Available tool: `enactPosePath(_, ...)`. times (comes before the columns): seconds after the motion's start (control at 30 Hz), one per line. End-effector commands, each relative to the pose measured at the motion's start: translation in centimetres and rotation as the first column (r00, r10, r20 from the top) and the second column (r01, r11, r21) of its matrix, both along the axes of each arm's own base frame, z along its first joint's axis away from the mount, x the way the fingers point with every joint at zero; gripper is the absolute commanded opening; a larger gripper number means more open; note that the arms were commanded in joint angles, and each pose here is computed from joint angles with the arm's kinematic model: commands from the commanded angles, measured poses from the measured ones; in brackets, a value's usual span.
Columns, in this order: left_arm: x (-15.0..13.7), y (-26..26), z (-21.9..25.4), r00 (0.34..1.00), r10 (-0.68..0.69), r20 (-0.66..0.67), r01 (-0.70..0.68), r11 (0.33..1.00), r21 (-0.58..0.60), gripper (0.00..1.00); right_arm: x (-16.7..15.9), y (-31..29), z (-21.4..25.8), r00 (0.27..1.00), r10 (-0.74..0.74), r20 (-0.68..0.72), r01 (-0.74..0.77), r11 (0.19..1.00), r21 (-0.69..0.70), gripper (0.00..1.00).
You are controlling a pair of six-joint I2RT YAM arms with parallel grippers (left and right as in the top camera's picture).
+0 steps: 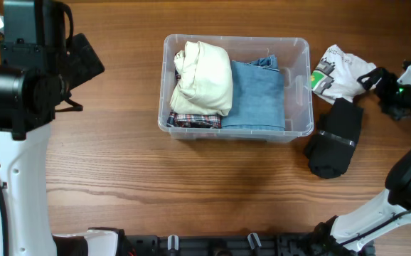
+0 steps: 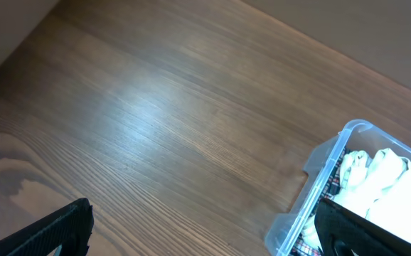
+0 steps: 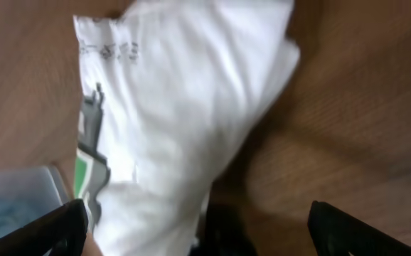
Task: Pack container
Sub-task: 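Grasp the white graphic T-shirt with the right gripper and lift it, then place the white T-shirt into the box's right side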
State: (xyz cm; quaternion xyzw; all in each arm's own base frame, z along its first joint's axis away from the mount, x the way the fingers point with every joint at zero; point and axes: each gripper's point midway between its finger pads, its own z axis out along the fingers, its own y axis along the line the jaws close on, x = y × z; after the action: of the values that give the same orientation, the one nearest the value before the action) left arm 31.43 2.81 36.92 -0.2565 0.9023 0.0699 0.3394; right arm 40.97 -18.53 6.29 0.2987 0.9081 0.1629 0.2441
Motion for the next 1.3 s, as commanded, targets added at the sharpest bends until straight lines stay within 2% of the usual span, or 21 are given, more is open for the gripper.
enactPosePath(0.0,0.1,0.3,0.2,1.0,0.009,0.006,-0.009,1.0,0.004,1.0,0.8,0.5,-2.7,0.997,-0.067,-0.026,0.069,0.994,0.088,1.0)
enactPosePath(0.13,0.1,0.3,0.2,1.0,0.009,0.006,-0.009,1.0,0.004,1.0,1.6,1.4,-5.6,0.991,-0.114,-0.069,0.123,0.981,0.152,0.98)
enactPosePath(0.23,0.1,0.3,0.2,1.0,0.009,0.006,-0.009,1.0,0.004,1.0,2.4,2.8,-6.5,0.993,-0.098,-0.071,0.109,0.979,0.172,0.9)
enactPosePath(0.3,0.1,0.3,0.2,1.0,0.009,0.006,-0.009,1.0,0.004,1.0,3.3,3.7,-6.3,0.996,-0.072,-0.047,0.079,0.984,0.163,0.78)
enactPosePath(0.4,0.1,0.3,0.2,1.0,0.009,0.006,-0.009,1.0,0.004,1.0,4.0,4.2,-6.2,0.994,-0.095,-0.046,0.101,0.982,0.158,0.51)
enactPosePath(0.43,0.1,0.3,0.2,1.0,0.009,0.006,-0.009,1.0,0.004,1.0,4.1,4.2,-6.1,0.993,-0.111,-0.05,0.117,0.978,0.172,0.38)
enactPosePath(0.5,0.1,0.3,0.2,1.0,0.009,0.006,-0.009,1.0,0.004,1.0,3.9,4.1,-4.9,0.991,-0.125,-0.043,0.131,0.972,0.193,0.24)
enactPosePath(0.63,0.1,0.3,0.2,1.0,0.009,0.006,-0.009,1.0,0.004,1.0,4.3,4.9,0.7,0.995,-0.058,0.077,0.042,0.981,0.192,0.22)
enactPosePath(0.7,0.1,0.3,0.2,1.0,0.009,0.006,-0.009,1.0,0.004,1.0,4.5,6.1,6.0,0.978,0.023,0.208,-0.058,0.985,0.163,0.21)
enactPosePath(0.73,0.1,0.3,0.2,1.0,0.009,0.006,-0.009,1.0,0.004,1.0,4.3,7.1,9.2,0.958,0.062,0.279,-0.11,0.981,0.158,0.2)
enactPosePath(0.77,0.1,0.3,0.2,1.0,0.009,0.006,-0.009,1.0,0.004,1.0,3.3,9.3,14.8,0.909,0.13,0.395,-0.201,0.969,0.144,0.17)
enactPosePath(0.93,0.1,0.3,0.2,1.0,0.009,0.006,-0.009,1.0,0.004,1.0,-0.2,14.8,23.6,0.782,0.279,0.557,-0.363,0.931,0.043,0.1)
enactPosePath(1.0,0.1,0.3,0.2,1.0,0.009,0.006,-0.009,1.0,0.004,1.0,-1.6,18.8,25.5,0.709,0.379,0.595,-0.482,0.876,0.016,0.1)
enactPosePath(1.1,0.1,0.3,0.2,1.0,0.009,0.006,-0.009,1.0,0.004,1.0,-2.3,23.6,24.4,0.66,0.487,0.572,-0.599,0.8,0.01,0.1)
enactPosePath(1.17,0.1,0.3,0.2,1.0,0.009,0.006,-0.009,1.0,0.004,1.0,-1.9,26.3,21.9,0.663,0.551,0.506,-0.636,0.772,-0.007,0.1)
enactPosePath(1.27,0.1,0.3,0.2,1.0,0.009,0.006,-0.009,1.0,0.004,1.0,-0.7,28.6,17.2,0.712,0.596,0.371,-0.634,0.773,-0.023,0.09)
